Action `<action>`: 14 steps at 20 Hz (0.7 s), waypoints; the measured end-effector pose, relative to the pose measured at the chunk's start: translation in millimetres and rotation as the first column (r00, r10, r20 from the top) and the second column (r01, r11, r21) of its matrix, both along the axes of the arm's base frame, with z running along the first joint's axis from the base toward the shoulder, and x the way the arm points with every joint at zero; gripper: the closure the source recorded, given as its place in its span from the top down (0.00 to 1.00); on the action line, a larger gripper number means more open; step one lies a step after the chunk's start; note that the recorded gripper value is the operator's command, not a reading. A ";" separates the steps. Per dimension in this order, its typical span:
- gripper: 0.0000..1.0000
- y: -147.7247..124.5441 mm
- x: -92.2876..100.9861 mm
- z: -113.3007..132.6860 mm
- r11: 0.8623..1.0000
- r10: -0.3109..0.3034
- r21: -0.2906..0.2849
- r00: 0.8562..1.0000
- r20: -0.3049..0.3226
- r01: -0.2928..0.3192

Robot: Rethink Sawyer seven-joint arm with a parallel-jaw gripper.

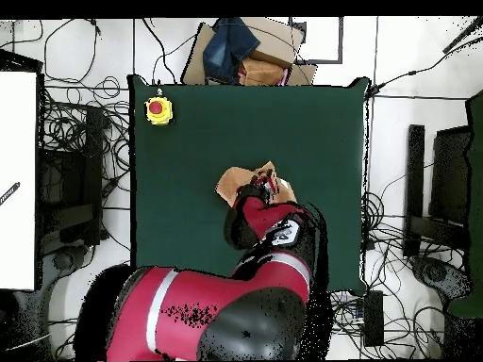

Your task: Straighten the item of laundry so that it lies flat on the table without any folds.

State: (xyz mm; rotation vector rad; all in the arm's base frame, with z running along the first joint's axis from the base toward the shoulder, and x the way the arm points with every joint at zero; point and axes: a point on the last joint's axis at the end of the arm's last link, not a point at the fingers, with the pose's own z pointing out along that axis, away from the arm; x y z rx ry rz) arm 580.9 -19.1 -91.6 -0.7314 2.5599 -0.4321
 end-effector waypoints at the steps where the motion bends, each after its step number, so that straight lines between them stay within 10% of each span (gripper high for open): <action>1: 1.00 -0.4 -1.4 -3.4 1.000 0.004 0.006 1.000 0.009 -0.004; 14: 1.00 9.8 -21.3 -39.6 0.997 0.048 0.059 0.997 0.069 -0.052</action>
